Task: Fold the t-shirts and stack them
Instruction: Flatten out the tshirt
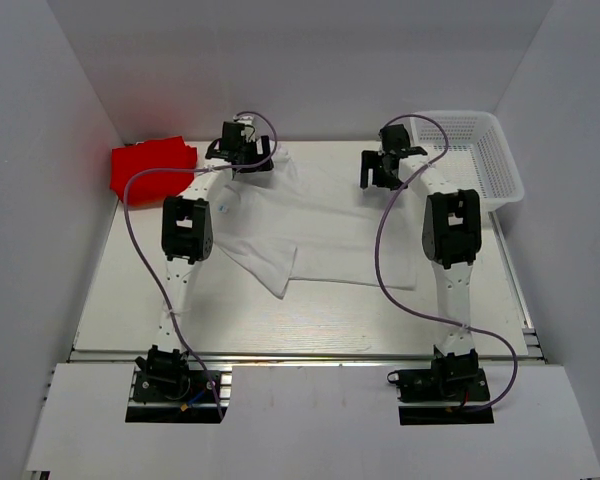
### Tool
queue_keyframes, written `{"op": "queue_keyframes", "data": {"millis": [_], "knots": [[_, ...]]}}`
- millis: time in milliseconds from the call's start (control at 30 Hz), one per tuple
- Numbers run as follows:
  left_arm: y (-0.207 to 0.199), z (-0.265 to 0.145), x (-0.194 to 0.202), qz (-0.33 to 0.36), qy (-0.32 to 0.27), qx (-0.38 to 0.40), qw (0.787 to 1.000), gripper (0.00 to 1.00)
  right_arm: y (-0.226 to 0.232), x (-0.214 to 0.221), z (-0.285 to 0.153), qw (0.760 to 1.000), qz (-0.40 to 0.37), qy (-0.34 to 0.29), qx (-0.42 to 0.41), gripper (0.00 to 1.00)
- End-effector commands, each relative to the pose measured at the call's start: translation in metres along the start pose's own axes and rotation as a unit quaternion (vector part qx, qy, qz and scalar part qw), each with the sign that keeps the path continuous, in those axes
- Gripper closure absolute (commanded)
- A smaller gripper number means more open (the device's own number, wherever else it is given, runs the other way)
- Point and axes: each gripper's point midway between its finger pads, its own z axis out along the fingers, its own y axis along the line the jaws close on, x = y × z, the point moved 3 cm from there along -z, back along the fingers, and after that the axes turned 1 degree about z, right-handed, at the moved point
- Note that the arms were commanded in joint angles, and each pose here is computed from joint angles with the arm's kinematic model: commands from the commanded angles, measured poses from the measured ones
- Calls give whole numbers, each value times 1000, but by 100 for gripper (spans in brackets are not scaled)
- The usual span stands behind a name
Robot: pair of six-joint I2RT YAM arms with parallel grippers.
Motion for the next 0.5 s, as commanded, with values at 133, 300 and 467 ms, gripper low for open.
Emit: {"op": "queue_keyframes", "data": {"millis": [133, 300, 467], "knots": [[-29, -109, -87, 24, -75, -47, 996, 0, 45, -38, -112, 992, -50, -90, -72, 10], [-91, -142, -19, 71, 6, -20, 997, 0, 60, 53, -151, 992, -21, -65, -107, 10], [-145, -169, 77, 126, 100, -4, 987, 0, 30, 131, -161, 997, 63, -2, -50, 10]]}}
